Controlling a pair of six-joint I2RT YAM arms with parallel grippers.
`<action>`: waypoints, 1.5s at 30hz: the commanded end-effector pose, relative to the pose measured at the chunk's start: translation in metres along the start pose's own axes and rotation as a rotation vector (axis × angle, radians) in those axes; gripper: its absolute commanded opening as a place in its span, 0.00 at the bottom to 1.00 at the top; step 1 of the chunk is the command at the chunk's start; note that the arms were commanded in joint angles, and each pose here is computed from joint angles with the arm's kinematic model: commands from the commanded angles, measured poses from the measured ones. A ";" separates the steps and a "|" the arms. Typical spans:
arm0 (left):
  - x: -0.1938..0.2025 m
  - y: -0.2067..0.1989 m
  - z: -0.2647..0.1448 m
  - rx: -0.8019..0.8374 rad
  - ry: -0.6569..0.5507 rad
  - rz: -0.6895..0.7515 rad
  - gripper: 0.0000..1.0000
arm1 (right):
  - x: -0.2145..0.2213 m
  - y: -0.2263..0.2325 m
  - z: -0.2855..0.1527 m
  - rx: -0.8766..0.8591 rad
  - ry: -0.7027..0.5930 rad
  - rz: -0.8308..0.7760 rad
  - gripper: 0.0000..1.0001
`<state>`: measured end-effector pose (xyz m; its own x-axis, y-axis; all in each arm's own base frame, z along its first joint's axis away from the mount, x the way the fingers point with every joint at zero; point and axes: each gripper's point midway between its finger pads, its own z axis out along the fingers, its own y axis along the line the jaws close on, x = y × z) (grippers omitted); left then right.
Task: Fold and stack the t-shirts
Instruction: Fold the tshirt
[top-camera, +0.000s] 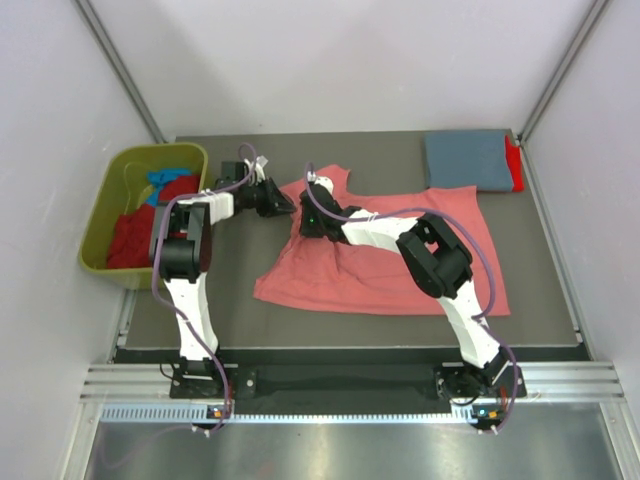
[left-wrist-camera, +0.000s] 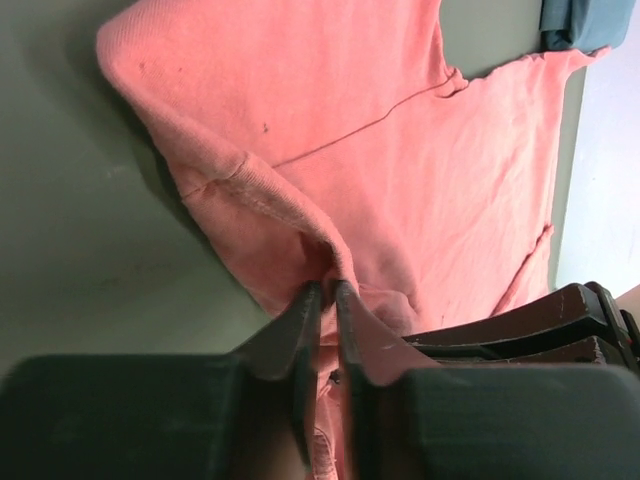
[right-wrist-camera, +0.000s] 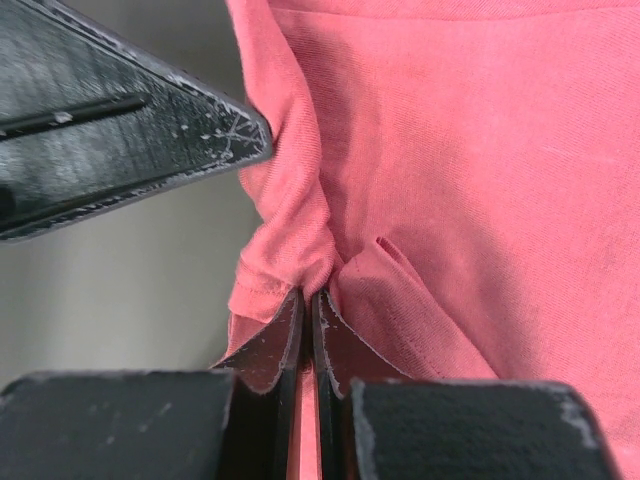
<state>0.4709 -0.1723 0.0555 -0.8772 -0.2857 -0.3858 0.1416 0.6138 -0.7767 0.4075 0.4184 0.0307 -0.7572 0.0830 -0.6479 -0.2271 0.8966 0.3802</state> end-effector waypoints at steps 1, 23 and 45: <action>-0.014 -0.015 0.003 0.060 -0.027 0.067 0.11 | -0.016 -0.009 -0.003 0.023 -0.032 0.011 0.01; -0.046 0.029 -0.037 -0.419 -0.013 0.145 0.00 | -0.055 -0.077 -0.043 0.097 -0.116 0.118 0.36; 0.054 -0.016 -0.085 -0.402 0.172 0.058 0.05 | -0.084 -0.056 -0.063 -0.027 -0.134 0.087 0.47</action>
<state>0.4016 -0.1358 0.0589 -0.9520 -0.1630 -0.2592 -0.0001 0.8467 -0.5321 0.4313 0.3266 0.0500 -0.7460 0.1845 -0.6399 -0.1219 0.9068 0.4036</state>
